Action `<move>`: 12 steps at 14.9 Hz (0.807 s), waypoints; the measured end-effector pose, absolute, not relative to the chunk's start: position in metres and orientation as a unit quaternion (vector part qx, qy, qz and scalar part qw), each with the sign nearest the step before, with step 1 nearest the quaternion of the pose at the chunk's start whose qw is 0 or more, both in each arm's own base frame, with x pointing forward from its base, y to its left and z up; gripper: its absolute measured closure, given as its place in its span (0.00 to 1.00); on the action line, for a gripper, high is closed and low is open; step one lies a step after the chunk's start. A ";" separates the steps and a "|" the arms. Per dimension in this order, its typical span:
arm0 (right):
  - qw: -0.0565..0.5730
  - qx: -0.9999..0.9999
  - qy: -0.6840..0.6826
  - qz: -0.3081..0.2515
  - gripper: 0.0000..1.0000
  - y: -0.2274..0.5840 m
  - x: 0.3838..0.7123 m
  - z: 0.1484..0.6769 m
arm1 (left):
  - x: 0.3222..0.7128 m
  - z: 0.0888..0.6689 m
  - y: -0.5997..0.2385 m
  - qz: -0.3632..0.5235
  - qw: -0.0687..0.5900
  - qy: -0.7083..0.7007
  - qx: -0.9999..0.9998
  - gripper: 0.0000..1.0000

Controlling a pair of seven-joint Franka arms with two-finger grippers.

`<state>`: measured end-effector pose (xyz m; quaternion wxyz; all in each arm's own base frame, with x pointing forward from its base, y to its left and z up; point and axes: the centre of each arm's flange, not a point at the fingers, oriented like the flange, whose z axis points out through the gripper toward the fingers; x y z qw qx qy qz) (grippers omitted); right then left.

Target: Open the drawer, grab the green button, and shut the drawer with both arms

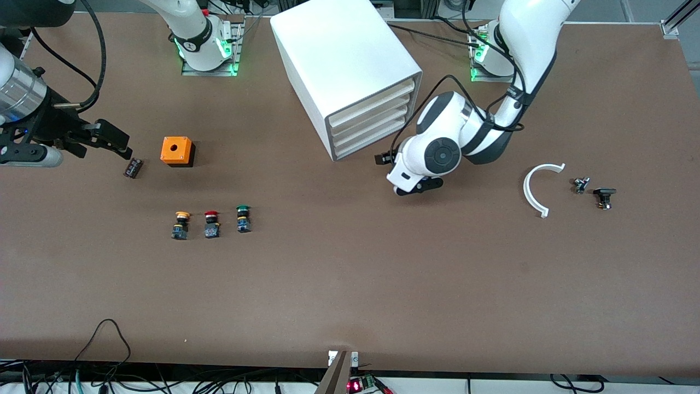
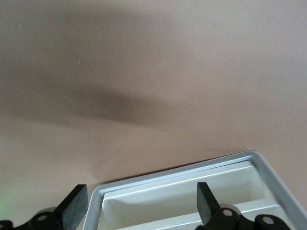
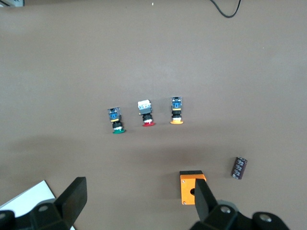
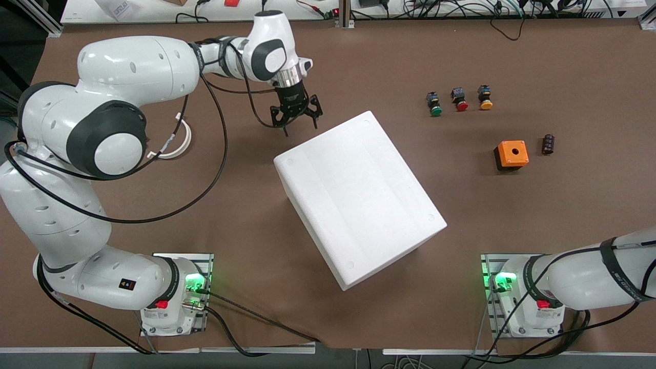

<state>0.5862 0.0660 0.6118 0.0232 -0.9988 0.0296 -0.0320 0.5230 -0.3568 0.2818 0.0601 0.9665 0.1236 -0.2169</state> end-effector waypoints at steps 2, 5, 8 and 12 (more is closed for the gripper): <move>0.025 -0.998 0.031 -0.042 0.00 0.066 0.586 0.625 | 0.539 0.297 -0.351 -0.188 0.054 0.113 0.974 0.00; 0.031 -0.998 0.024 -0.050 0.00 0.070 0.585 0.637 | 0.562 0.321 -0.325 -0.171 0.025 0.098 0.980 0.00; 0.011 -0.998 0.017 -0.055 0.00 0.071 0.585 0.640 | 0.595 0.380 -0.287 -0.143 0.014 0.057 0.988 0.00; 0.009 -0.998 0.017 -0.065 0.00 0.069 0.581 0.651 | 0.615 0.449 -0.245 -0.120 0.021 -0.010 0.992 0.00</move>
